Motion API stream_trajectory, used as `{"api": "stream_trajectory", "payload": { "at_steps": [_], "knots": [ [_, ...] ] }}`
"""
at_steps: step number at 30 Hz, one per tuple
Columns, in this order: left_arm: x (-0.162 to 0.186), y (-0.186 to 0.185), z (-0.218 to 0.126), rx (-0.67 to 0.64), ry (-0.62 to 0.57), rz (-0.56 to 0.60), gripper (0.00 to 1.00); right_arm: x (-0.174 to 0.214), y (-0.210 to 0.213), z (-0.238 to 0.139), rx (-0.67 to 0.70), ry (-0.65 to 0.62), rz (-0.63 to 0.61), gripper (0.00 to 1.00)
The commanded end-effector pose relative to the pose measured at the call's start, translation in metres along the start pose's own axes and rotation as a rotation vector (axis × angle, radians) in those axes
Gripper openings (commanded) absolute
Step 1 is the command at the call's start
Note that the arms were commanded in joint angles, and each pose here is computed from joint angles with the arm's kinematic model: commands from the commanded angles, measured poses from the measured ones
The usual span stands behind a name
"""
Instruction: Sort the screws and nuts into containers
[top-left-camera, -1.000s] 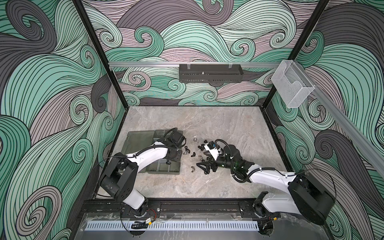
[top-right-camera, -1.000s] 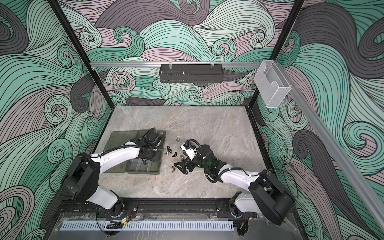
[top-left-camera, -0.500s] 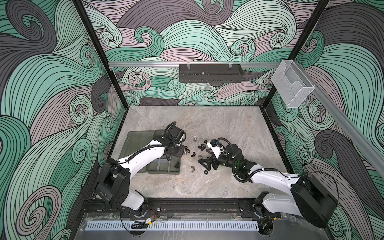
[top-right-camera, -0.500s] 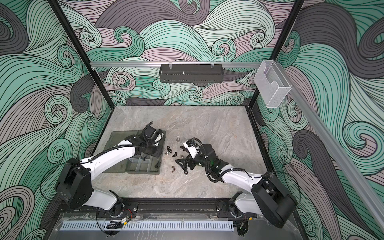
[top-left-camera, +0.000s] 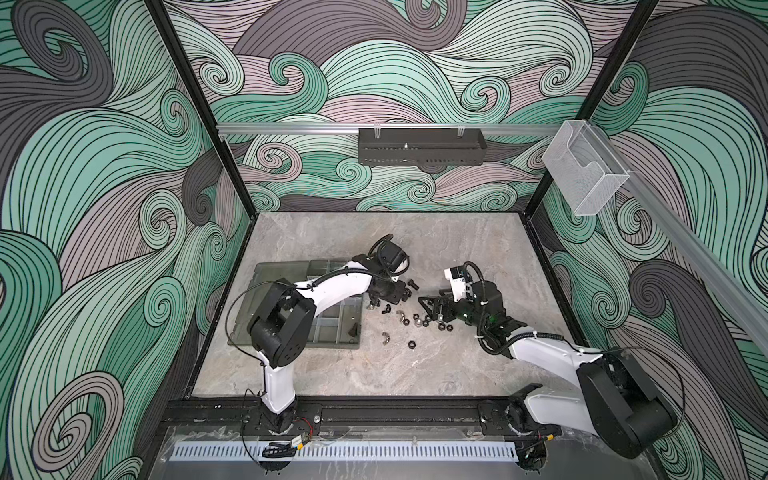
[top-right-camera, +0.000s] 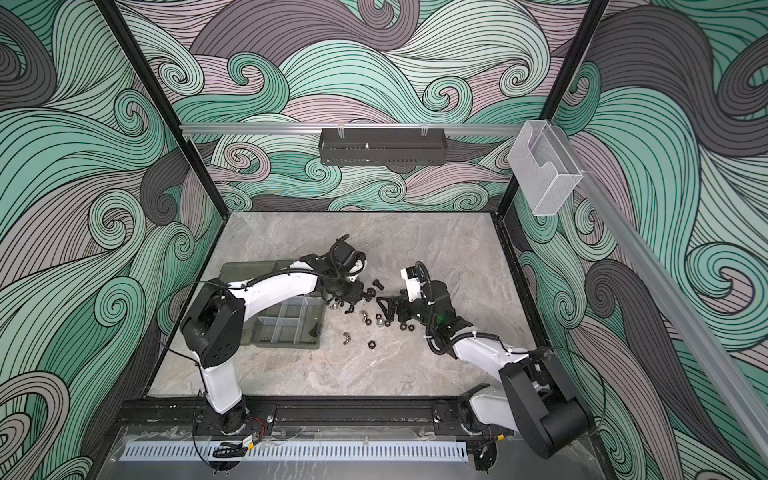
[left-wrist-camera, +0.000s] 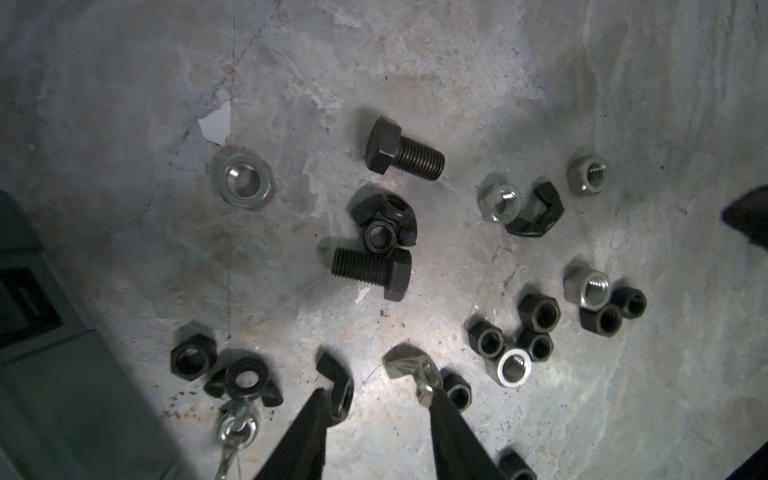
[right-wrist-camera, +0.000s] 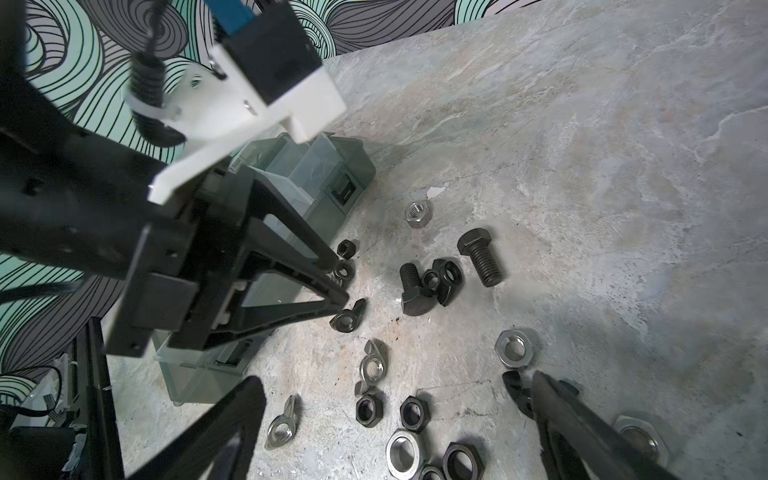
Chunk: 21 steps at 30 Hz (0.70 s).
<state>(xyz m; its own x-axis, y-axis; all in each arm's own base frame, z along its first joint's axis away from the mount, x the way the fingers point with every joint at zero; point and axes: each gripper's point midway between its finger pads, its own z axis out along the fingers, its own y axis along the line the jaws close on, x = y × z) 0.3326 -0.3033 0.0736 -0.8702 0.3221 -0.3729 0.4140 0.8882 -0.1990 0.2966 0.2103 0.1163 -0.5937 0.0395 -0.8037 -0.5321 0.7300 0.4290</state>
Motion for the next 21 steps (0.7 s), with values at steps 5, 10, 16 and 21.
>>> {"api": "stream_trajectory", "payload": {
  "at_steps": [5, 10, 16, 21],
  "knots": [
    [-0.023, 0.007, 0.023, -0.060, -0.063, -0.280, 0.45, -0.005, 0.007, -0.001, -0.039, -0.021, 0.005, 0.99],
    [-0.028, 0.011, 0.037, -0.055, -0.070, -0.384, 0.41, -0.006, 0.008, -0.001, -0.046, -0.022, 0.003, 0.99],
    [-0.031, 0.015, 0.045, -0.068, -0.088, -0.444, 0.39, -0.007, 0.010, -0.001, -0.055, -0.024, 0.001, 0.99],
    [-0.030, 0.019, 0.049, -0.086, -0.081, -0.474, 0.38, -0.008, 0.011, 0.000, -0.063, -0.023, 0.003, 0.99]
  ]
}}
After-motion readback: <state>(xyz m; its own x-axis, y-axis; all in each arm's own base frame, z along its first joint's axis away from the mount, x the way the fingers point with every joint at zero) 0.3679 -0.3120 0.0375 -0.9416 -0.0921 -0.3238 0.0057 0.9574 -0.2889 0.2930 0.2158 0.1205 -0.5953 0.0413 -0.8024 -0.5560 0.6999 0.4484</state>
